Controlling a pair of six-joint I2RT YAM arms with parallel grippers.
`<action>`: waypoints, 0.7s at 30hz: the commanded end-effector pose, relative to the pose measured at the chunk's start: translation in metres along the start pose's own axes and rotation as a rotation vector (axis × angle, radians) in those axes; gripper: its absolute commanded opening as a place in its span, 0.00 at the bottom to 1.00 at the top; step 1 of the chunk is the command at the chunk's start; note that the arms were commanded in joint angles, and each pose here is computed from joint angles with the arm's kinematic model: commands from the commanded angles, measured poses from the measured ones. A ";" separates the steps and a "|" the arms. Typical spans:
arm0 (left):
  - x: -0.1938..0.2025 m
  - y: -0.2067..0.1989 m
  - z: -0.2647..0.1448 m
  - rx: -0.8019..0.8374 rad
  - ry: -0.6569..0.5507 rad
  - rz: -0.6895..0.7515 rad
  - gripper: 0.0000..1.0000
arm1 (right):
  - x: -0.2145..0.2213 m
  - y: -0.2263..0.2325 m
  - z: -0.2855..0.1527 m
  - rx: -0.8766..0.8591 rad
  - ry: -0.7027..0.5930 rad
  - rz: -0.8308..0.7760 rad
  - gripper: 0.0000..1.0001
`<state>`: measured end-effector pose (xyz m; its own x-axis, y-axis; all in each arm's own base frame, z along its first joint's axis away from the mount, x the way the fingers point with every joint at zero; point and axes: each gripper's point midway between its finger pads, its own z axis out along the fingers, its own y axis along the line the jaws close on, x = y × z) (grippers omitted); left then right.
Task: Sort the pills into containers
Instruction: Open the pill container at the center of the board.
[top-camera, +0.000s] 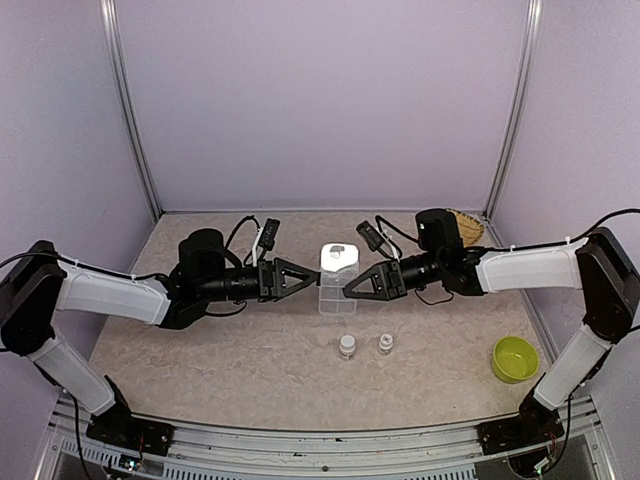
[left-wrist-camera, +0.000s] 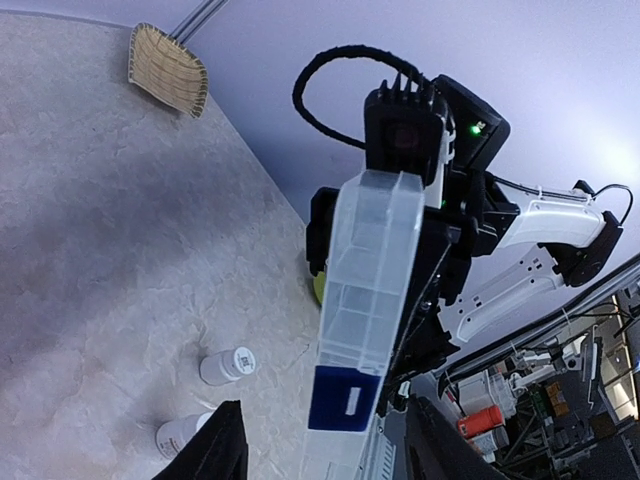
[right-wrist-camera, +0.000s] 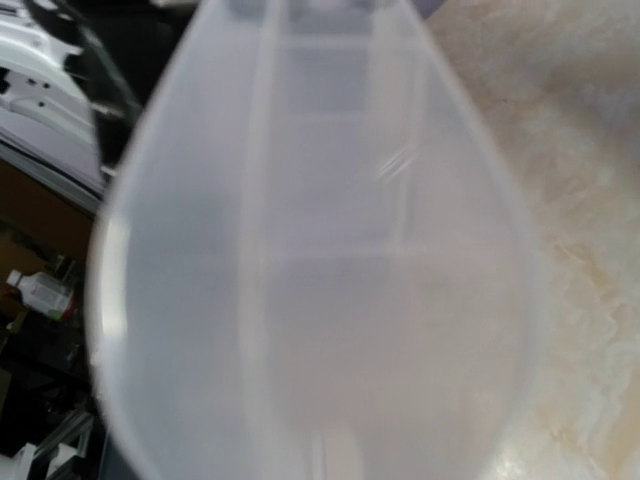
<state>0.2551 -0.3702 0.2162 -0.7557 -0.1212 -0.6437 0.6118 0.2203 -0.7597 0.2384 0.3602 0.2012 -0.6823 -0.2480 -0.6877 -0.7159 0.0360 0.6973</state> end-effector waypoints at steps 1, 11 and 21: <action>0.004 -0.002 0.007 0.040 0.011 -0.004 0.53 | -0.008 0.010 -0.003 -0.048 -0.018 -0.028 0.20; 0.004 -0.023 0.017 0.126 0.033 0.018 0.53 | -0.003 0.001 0.000 -0.041 -0.012 0.000 0.20; -0.001 -0.029 0.012 0.116 0.014 0.047 0.53 | 0.002 -0.011 0.001 0.017 0.002 0.014 0.20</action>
<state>0.2431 -0.3873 0.2161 -0.7682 -0.0810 -0.6351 0.6219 0.1416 -0.7702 0.2392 0.3620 0.2015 -0.6886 -0.2437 -0.6830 -0.7073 0.0184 0.7066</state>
